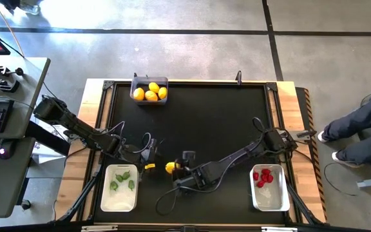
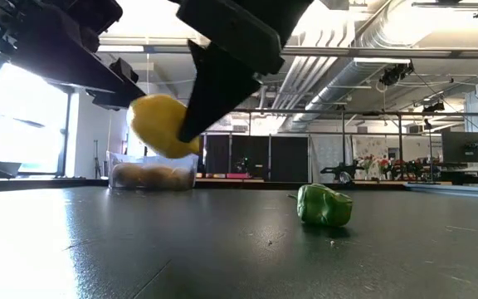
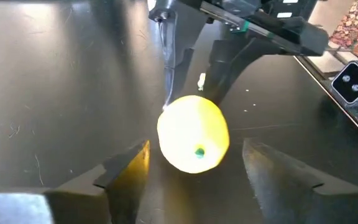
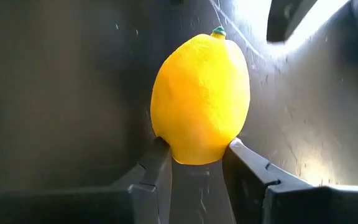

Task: Sort produce into baskets
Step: Put the yellow lemon into the black bin

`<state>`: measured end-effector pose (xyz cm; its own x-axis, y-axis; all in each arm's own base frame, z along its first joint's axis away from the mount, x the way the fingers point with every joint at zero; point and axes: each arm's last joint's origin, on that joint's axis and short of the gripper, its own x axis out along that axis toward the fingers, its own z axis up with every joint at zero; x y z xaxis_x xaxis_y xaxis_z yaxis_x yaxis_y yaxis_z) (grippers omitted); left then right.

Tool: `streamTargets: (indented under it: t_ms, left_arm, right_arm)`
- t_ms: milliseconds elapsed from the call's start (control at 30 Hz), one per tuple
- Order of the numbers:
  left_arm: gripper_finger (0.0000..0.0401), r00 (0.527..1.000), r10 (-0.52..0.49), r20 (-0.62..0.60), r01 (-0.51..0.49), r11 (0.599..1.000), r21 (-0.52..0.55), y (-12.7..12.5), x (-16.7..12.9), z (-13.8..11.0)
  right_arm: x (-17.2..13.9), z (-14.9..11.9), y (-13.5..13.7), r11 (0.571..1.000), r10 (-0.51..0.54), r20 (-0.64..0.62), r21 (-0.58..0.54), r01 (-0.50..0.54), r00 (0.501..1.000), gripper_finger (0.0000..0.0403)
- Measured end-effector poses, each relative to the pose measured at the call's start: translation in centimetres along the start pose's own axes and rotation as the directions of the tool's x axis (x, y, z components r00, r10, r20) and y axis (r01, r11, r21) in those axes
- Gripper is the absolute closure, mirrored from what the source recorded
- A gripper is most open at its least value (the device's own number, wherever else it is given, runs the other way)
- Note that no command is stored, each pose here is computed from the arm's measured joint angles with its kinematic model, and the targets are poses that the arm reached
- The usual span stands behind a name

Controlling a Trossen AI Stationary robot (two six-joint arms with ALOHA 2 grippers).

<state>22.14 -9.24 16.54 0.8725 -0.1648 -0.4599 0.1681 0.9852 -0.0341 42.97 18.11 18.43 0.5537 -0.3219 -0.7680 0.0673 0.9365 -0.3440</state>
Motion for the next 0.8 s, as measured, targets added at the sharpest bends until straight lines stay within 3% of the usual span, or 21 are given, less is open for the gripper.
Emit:
streamTargets:
  t_ms: [167,600,800]
  left_arm:
    - [0.0134,1.000,-0.001,0.000,0.001,1.000,-0.017,0.0,0.0,0.0]
    - [0.0133,1.000,-0.004,0.014,0.004,1.000,0.017,-0.5,-0.1,0.0]
    - [0.0167,1.000,-0.001,0.019,0.000,1.000,0.016,-0.5,-0.1,0.1]
  right_arm:
    - [0.0,0.6,0.1,1.000,-0.005,0.060,-0.014,0.006,0.998,0.0299]
    - [0.0,1.5,-0.2,0.998,-0.052,0.142,-0.017,0.055,0.988,0.0299]
    - [0.0,1.7,-0.2,0.998,-0.060,0.155,-0.007,0.062,0.986,0.0299]
